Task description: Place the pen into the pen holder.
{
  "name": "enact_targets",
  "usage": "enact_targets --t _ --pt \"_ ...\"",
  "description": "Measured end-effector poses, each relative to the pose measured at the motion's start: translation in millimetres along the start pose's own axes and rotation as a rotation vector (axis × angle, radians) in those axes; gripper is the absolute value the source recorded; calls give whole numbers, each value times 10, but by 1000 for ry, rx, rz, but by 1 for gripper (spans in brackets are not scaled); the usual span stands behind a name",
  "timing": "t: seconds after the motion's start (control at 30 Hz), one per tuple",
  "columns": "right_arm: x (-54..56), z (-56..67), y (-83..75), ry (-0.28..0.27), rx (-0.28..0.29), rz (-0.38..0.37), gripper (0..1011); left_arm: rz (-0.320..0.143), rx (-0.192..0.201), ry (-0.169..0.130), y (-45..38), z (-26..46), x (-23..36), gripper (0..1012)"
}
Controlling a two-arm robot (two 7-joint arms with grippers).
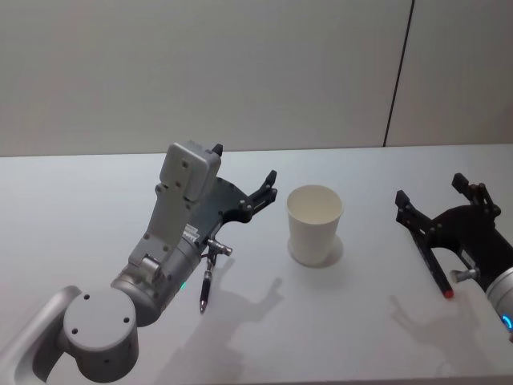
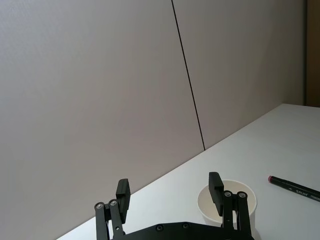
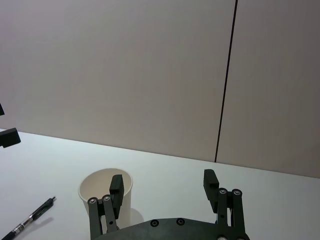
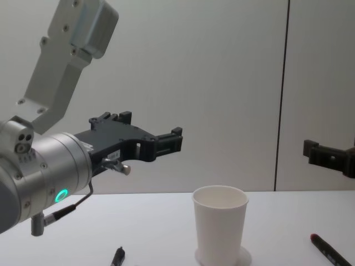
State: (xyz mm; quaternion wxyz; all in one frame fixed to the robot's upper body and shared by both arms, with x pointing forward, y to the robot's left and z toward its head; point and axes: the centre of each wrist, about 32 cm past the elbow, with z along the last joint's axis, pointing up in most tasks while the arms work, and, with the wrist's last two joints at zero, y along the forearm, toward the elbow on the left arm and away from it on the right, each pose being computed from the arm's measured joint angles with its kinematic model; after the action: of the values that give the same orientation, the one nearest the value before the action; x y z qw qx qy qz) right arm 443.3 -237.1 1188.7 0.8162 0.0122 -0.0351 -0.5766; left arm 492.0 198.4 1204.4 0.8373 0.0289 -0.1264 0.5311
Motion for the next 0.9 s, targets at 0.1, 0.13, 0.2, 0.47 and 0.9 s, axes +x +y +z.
enact_targets --t 0.1,0.13,0.2,0.47,0.9 --pt "0 0 0 0 0 0 1001 0 0 0 0 0 0 1000" --pt "0 0 0 0 0 0 1001 0 0 0 0 0 0 1000" --pt "0 0 0 0 0 0 1001 0 0 0 0 0 0 1000" --pt "0 0 0 0 0 0 1001 0 0 0 0 0 0 1000" --pt "0 0 0 0 0 0 1001 0 0 0 0 0 0 1000"
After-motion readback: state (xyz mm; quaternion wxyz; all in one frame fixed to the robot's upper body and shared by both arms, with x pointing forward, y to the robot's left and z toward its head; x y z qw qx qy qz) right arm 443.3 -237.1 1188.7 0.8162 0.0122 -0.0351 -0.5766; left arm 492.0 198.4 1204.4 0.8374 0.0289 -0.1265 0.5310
